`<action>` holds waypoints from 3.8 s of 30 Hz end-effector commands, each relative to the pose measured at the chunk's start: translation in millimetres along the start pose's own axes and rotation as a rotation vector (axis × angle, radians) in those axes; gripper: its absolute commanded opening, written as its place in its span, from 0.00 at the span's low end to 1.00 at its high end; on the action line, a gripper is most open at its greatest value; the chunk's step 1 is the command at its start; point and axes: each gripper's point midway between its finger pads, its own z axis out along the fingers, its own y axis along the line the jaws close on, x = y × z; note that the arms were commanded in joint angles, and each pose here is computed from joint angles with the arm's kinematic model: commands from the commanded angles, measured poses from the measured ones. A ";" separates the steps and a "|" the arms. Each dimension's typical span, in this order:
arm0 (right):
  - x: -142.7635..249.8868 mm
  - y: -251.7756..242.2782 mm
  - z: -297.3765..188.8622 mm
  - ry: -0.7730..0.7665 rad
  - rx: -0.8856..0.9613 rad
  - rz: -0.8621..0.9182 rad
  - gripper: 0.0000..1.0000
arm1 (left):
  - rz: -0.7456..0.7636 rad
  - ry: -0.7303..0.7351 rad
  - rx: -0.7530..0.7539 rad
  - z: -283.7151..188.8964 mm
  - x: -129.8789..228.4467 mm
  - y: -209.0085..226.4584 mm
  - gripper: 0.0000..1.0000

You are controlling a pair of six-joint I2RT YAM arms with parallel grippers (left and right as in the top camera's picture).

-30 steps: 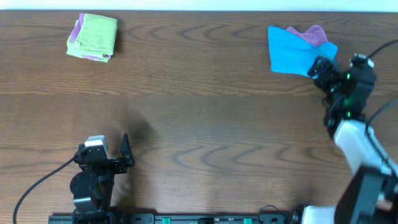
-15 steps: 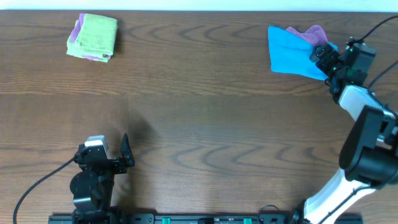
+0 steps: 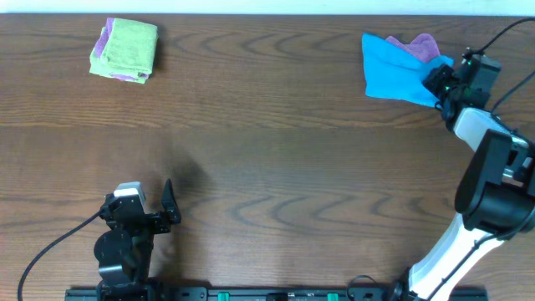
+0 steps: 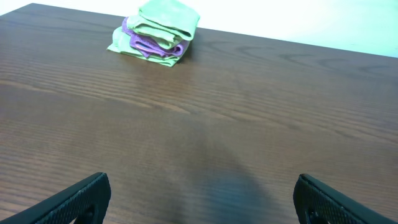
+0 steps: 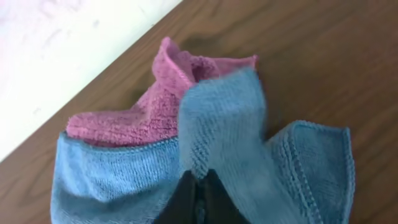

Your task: Fold the cloth

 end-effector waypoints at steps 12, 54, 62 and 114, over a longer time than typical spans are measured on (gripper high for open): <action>-65.3 152.0 -40.5 -0.007 -0.555 -0.152 0.01 | -0.012 0.021 -0.005 2.8 9.9 1.4 0.95; -124.8 218.5 -155.9 0.105 -0.885 -0.221 0.01 | -0.012 0.021 -0.005 2.8 9.9 1.4 0.95; -102.2 223.5 -150.2 0.140 -0.883 -0.296 0.01 | -0.012 0.021 -0.005 2.8 9.9 1.4 0.95; 91.1 21.8 -15.1 0.713 0.046 -0.597 0.58 | -0.012 0.021 -0.005 2.8 9.9 1.4 0.95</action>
